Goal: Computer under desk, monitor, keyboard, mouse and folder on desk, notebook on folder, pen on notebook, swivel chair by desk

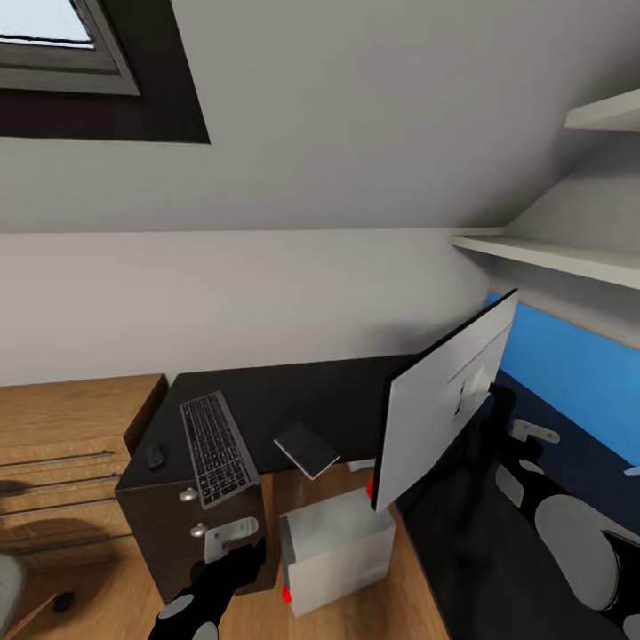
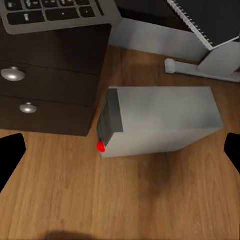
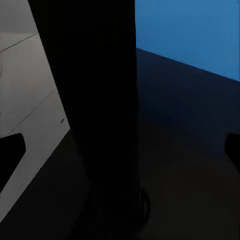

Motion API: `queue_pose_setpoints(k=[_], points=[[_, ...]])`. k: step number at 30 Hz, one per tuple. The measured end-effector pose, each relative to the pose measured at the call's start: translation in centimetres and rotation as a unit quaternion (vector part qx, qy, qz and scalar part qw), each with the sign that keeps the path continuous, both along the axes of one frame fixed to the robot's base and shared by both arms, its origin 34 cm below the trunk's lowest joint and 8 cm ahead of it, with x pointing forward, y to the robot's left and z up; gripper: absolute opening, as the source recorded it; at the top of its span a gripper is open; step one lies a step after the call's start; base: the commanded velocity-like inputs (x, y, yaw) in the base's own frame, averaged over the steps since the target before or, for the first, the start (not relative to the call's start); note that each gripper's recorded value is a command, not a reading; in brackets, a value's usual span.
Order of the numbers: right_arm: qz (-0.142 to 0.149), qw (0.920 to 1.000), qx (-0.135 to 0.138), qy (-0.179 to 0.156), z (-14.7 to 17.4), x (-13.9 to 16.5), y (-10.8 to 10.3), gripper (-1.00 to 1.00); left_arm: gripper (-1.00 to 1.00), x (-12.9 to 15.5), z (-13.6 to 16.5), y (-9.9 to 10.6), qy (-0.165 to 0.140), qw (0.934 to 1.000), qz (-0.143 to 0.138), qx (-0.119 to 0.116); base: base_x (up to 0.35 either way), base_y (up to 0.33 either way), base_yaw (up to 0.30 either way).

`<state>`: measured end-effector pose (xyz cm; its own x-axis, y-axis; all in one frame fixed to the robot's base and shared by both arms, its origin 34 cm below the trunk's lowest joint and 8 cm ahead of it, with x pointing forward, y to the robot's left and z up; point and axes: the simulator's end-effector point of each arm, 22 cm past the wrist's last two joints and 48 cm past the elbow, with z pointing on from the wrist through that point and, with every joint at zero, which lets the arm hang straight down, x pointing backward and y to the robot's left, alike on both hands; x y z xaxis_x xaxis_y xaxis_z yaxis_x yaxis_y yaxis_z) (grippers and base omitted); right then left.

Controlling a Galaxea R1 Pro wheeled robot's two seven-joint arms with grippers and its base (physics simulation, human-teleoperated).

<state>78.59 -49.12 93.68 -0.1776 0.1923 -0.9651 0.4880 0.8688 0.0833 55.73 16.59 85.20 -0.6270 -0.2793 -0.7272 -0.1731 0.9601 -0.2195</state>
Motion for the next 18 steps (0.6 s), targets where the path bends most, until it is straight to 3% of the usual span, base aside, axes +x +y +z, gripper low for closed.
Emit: queue_pose_setpoints(k=[5,18], points=[[0.0,1.0,0.0,0.0,-0.01,0.01,-0.01,1.0,1.0,0.01,-0.01,0.02,0.0,1.0,0.0,0.0,0.055,0.0,0.0],[-0.001,1.0,0.0,0.0,0.02,-0.03,-0.03,1.0,1.0,-0.02,-0.04,0.02,0.0,1.0,0.0,0.0,0.161,0.0,0.0]])
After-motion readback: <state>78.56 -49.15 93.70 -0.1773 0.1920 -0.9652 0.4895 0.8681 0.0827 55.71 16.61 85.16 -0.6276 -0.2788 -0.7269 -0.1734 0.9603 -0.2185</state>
